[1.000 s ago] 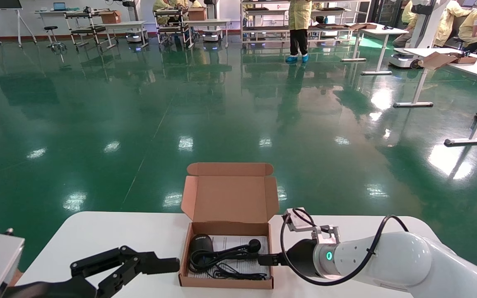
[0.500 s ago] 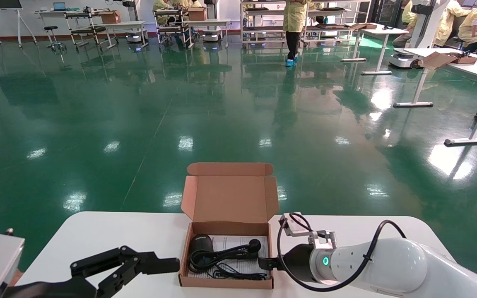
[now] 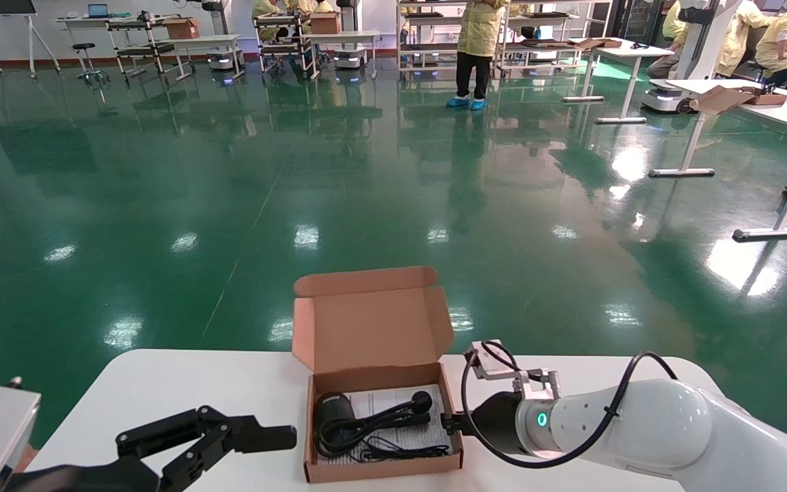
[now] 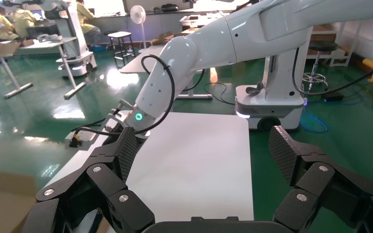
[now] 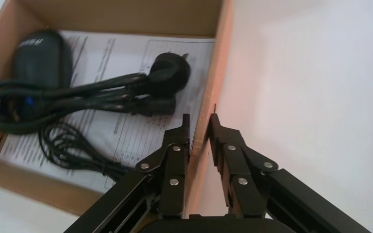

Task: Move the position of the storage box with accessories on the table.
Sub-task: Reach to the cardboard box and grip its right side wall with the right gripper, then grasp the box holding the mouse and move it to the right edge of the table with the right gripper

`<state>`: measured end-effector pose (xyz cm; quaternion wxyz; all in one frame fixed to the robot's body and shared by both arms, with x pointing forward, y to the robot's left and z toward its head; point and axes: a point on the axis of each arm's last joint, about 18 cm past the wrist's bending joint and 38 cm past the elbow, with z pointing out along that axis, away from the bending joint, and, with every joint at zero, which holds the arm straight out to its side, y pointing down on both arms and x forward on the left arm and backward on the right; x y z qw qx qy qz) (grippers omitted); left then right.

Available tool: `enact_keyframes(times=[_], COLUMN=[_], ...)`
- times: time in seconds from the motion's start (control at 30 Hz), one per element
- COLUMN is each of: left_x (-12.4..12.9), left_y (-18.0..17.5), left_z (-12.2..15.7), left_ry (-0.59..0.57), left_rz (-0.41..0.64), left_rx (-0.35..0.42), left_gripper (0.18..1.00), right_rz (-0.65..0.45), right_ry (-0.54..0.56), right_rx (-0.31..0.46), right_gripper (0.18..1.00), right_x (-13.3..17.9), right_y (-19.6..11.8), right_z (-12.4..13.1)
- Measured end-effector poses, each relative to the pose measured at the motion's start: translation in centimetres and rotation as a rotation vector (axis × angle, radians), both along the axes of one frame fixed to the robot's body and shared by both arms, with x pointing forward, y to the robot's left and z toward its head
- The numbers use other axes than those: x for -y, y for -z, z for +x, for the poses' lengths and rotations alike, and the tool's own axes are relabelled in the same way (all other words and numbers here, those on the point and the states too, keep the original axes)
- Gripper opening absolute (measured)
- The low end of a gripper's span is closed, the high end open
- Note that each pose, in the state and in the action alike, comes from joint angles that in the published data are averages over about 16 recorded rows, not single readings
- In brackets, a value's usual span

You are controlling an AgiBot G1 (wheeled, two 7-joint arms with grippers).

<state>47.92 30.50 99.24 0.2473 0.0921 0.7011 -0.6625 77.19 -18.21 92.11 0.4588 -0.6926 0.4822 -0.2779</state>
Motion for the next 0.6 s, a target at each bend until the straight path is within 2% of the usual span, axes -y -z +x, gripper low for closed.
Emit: enact_keyframes(times=[0.27, 0.6], left_x=[0.0, 0.0], left_y=[0.0, 0.0], left_z=[0.0, 0.0], left_ry=[0.0, 0.0], left_rz=[0.0, 0.0], left_rx=[0.0, 0.0], left_gripper=[1.0, 1.0], right_rz=[-0.01, -0.03], right_ry=[-0.003, 0.001], right_rx=[-0.008, 0.001], right_gripper=[0.243, 0.205], right_x=[0.1, 1.2], right_y=[-0.1, -2.3], right_z=[-0.1, -0.2])
